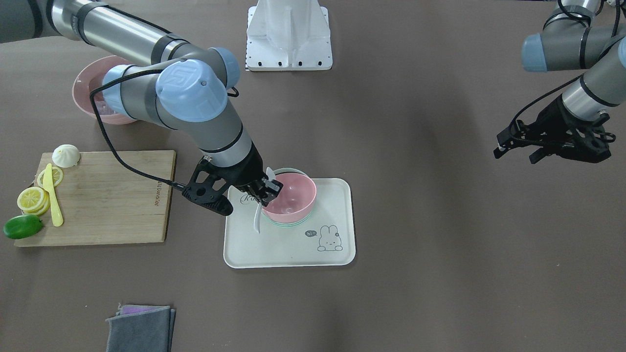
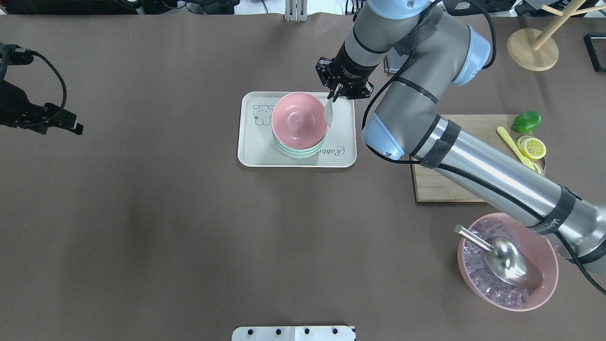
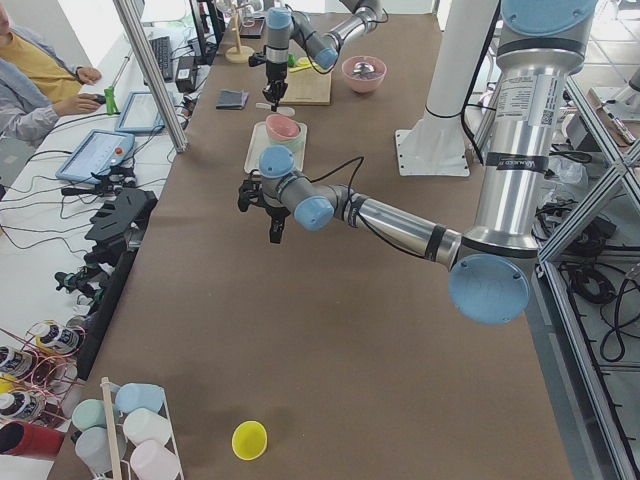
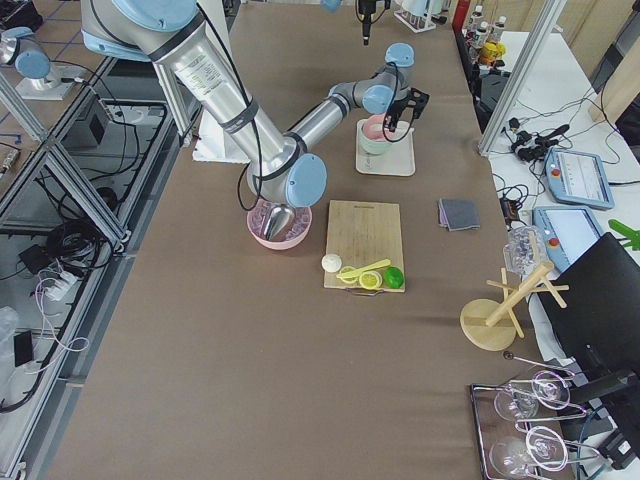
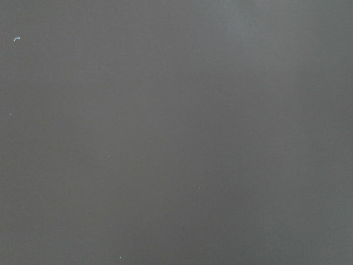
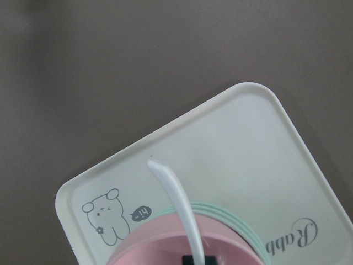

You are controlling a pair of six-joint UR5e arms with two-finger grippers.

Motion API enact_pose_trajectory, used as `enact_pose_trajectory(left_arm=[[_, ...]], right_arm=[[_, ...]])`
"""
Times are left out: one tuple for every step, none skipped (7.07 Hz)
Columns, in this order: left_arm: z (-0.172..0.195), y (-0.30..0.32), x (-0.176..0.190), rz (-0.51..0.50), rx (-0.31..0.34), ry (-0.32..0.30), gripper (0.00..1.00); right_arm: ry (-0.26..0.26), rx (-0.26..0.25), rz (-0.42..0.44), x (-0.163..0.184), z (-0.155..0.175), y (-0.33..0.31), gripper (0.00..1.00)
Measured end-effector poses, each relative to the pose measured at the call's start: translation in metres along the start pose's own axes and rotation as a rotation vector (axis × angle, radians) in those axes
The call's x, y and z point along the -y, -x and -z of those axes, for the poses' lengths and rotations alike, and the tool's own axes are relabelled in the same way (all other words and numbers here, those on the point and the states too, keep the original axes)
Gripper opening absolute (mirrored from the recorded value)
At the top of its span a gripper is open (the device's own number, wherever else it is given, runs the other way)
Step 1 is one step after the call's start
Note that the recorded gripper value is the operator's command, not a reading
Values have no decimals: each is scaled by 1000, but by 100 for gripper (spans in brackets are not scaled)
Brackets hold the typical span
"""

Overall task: Stack pink bowl on green and place spoon
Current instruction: 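Carry the white spoon with the right gripper and lower it into the pink bowl, then open the right gripper and withdraw it away from the tray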

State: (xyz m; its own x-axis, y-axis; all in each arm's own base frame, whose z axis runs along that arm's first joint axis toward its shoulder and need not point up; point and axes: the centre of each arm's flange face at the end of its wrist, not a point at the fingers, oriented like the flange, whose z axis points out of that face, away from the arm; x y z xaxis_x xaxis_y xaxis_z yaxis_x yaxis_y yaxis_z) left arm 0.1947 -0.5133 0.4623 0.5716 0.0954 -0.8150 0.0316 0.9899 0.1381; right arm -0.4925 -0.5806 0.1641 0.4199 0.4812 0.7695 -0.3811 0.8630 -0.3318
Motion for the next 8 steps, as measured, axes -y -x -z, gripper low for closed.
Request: enact_pose_trajectory(left_arm=[[-1, 1, 1, 1, 1, 1, 98], [-1, 1, 1, 2, 2, 1, 98], [-2, 1, 1, 2, 2, 1, 98], [-2, 0, 2, 2, 2, 1, 98], [-2, 0, 4, 3, 3, 1, 98], [-2, 1, 6, 5, 4, -1, 98], [1, 6, 8, 13, 10, -7, 98], [6, 20, 10, 14, 23, -16, 98]], right_arm=[[-10, 3, -1, -9, -2, 4, 100], [-12, 4, 29, -12, -4, 5, 100], [-10, 4, 67, -14, -3, 2, 100], [-8, 7, 105, -13, 0, -7, 100], [-9, 11, 159, -5, 9, -29, 100], [-6, 7, 213, 17, 22, -62, 100], [-7, -4, 260, 46, 37, -103, 100], [-25, -27, 314, 79, 51, -153, 100]])
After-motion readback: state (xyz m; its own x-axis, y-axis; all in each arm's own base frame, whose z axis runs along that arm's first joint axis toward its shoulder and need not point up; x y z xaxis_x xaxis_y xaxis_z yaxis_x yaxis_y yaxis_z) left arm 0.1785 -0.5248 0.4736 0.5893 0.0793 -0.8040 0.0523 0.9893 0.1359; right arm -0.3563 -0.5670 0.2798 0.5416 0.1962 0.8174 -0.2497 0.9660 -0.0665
